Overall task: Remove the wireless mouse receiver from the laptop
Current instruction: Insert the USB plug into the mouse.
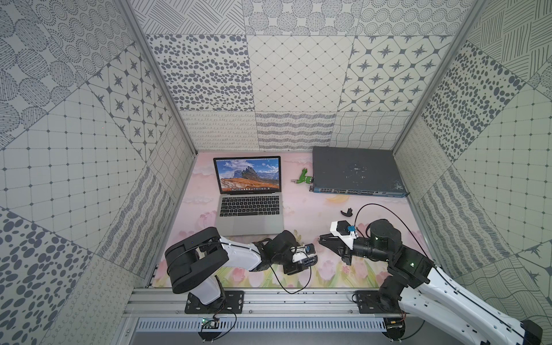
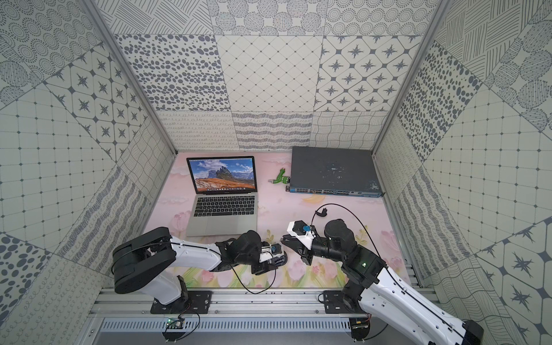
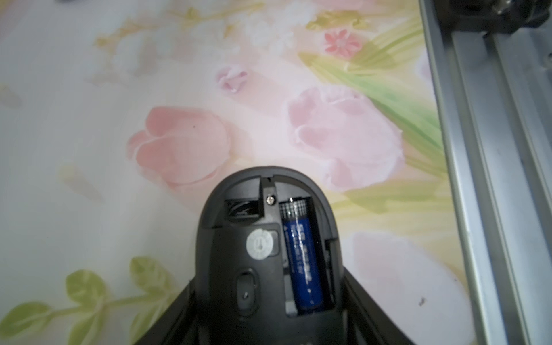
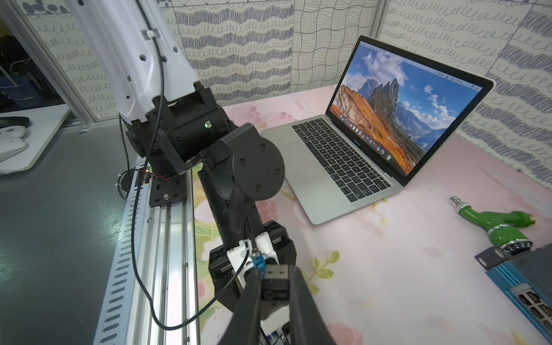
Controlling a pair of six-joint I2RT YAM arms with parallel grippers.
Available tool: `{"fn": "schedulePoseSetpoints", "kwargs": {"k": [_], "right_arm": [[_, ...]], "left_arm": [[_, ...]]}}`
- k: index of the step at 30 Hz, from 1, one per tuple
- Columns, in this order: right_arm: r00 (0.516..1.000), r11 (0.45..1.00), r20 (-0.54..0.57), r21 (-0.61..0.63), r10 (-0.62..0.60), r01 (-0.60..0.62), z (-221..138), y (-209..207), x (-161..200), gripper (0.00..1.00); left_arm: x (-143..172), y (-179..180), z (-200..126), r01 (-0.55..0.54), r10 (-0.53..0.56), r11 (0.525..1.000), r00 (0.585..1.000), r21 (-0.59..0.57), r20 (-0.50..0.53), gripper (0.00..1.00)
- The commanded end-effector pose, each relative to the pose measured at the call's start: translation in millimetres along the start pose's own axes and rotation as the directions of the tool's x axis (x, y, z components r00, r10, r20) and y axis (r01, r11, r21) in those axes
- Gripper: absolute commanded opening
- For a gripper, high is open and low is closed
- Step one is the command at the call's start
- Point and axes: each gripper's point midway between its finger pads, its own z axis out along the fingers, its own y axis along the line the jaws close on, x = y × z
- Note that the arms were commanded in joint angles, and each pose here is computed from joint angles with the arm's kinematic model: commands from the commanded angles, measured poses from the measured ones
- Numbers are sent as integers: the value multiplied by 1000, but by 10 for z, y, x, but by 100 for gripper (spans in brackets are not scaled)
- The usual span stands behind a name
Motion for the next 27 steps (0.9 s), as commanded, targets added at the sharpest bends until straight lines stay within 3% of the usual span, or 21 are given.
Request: {"fn": "schedulePoseSetpoints", "kwargs": {"k": [1,9,16,21,27], "right_arm": [[998,999,52,21,-43,42,-80,-25,-243,8],[993,998,-106,-12,-60,59,-142,7,-141,10],[961,993,-259,-88,-103,83,-162,73,175,10],[879,985,-452,-143,-150,95,-64,3,576,8],[862,960,-457,-257,-221,110,129,47,669,8]], "left_arm": [[46,33,42,66,-61,997,992,-41,106,66],[141,-50,70,42,-31,998,964,-38,263,65],[220,-42,98,39,-26,998,967,-44,254,65],[235,-62,100,44,-36,999,966,-24,255,61],[236,-60,112,62,-64,998,962,19,264,57]]}}
